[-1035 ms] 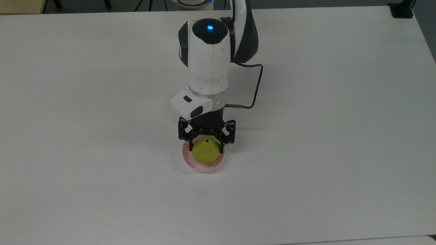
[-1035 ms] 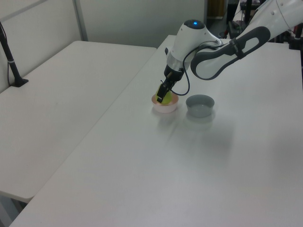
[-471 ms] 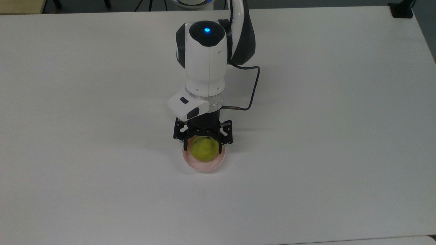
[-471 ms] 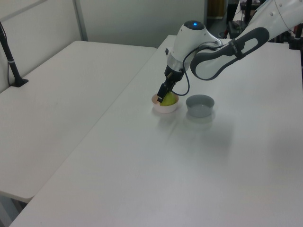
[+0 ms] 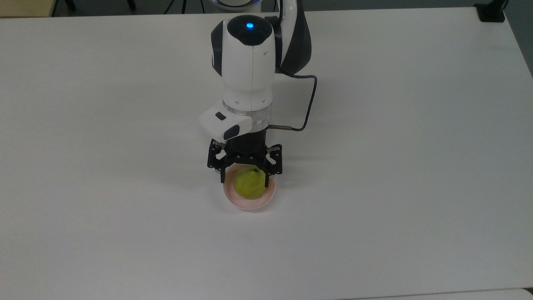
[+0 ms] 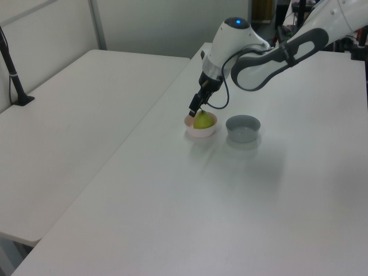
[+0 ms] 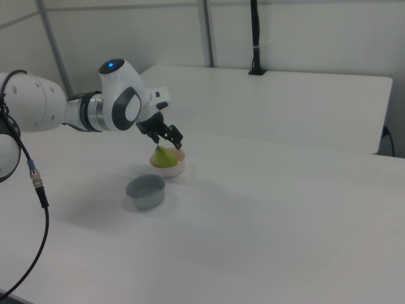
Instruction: Place the pear in the bowl
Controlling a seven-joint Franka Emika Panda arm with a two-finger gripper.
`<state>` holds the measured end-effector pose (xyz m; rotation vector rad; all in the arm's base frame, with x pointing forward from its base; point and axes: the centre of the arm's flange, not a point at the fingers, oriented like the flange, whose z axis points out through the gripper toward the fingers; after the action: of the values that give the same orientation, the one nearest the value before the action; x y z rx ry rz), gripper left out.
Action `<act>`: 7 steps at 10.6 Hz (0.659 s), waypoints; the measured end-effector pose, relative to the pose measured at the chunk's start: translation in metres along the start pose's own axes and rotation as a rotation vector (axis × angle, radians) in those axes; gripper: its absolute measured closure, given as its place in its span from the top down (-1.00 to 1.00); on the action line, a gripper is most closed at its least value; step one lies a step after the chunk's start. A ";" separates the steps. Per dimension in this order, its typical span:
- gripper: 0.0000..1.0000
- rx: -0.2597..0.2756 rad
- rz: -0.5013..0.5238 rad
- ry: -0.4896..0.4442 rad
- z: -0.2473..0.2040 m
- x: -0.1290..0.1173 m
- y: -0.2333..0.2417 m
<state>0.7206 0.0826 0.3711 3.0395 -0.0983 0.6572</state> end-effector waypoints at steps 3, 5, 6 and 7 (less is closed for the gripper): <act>1.00 -0.021 0.013 -0.078 -0.051 0.006 0.007; 1.00 -0.042 0.027 -0.157 -0.102 0.005 0.019; 1.00 -0.052 0.033 -0.194 -0.130 0.004 0.029; 1.00 -0.063 0.035 -0.240 -0.154 -0.001 0.039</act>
<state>0.6533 0.0499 0.5113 3.0474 -0.1746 0.2825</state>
